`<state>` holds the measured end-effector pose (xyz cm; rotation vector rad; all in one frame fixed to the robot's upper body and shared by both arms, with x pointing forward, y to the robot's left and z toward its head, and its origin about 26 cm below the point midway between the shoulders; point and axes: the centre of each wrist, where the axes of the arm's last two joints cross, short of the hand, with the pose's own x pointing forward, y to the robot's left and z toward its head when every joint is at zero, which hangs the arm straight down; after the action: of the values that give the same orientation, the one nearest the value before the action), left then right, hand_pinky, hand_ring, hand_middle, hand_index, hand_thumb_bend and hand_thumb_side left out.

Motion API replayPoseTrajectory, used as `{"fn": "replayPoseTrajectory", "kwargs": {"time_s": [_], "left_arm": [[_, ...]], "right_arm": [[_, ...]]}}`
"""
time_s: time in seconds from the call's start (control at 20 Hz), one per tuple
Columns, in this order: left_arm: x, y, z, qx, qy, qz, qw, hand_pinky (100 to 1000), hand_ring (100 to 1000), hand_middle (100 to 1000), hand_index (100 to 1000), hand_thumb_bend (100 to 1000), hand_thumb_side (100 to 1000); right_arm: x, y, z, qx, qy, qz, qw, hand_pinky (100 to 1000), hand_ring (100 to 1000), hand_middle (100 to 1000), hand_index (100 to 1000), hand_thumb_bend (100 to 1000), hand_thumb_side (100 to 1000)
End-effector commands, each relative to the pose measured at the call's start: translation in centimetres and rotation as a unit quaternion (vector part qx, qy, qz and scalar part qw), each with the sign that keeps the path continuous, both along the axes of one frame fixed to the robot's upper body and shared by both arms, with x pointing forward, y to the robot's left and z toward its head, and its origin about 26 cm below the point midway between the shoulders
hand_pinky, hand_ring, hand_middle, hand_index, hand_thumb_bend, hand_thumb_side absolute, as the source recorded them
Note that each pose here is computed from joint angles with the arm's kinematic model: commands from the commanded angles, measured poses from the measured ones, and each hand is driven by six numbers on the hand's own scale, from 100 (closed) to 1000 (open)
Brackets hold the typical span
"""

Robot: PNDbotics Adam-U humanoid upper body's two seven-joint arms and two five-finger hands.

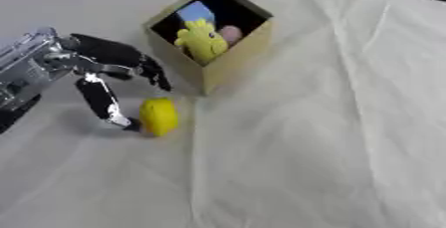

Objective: Pick up objects on the table and place them in the box.

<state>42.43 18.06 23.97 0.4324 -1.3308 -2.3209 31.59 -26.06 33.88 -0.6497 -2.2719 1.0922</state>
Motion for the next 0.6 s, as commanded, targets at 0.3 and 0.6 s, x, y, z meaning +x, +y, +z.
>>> {"fn": "replayPoseTrajectory", "kwargs": {"time_s": [0.3,0.6], "left_arm": [[0.8,0.1,0.3,0.025,-0.014,0.006,1.0,810,759,745,874,441,446],[1.2,0.0,-0.4,-0.008,0.002,-0.006,1.0,756,619,565,641,100,421]], "right_arm": [[-0.4,-0.3,0.7,-0.001,-0.013,-0.002,1.0,883,767,642,830,100,547],[-0.4,-0.4,0.6,0.002,-0.012,-0.004,1.0,883,768,643,831,100,547]]}}
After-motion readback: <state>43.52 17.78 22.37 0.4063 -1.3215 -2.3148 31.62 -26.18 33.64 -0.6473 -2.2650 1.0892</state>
